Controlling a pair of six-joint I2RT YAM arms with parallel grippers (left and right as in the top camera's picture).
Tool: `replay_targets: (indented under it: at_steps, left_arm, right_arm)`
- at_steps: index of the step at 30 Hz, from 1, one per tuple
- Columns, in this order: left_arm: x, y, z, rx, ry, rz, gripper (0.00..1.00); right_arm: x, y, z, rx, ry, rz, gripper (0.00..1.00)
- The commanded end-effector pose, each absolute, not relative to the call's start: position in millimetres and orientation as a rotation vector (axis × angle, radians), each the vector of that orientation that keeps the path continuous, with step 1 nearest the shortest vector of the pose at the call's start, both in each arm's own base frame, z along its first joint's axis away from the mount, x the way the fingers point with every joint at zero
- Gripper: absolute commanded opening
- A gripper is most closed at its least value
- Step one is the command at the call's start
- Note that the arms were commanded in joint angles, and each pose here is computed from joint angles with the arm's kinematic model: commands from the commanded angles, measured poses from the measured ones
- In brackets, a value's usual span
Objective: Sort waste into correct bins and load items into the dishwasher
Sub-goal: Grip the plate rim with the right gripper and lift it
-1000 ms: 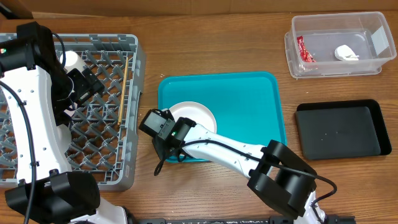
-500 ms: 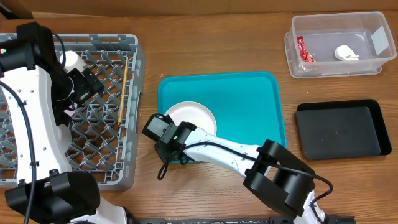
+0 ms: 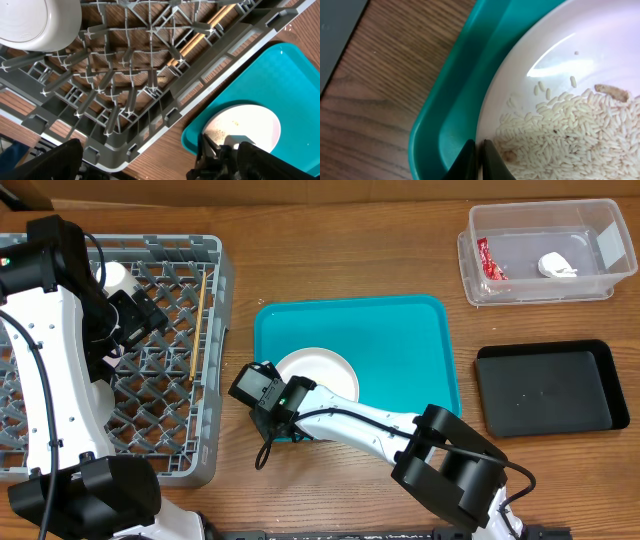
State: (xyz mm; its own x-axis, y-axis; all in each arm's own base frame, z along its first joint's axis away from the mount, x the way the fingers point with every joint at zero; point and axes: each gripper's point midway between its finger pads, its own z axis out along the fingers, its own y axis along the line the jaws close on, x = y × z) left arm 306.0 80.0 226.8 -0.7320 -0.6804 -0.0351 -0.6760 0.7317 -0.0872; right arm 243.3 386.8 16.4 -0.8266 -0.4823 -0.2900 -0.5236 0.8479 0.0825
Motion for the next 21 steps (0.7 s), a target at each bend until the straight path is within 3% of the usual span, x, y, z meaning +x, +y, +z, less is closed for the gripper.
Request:
replay_targets:
  at_steps: [1, 15, 21]
  left_arm:
    - [303, 82, 231, -1.097, 2.860, -0.089, 1.00]
    - [303, 82, 231, -1.097, 2.860, -0.089, 1.00]
    - [303, 82, 231, -1.097, 2.860, -0.089, 1.00]
  right_arm:
    - [260, 368, 12, -0.695, 2.788, 0.168, 0.04]
    - [345, 255, 8, -0.477, 2.876, -0.041, 0.04]
    - [356, 232, 6, -0.354, 2.959, 0.075, 0.09]
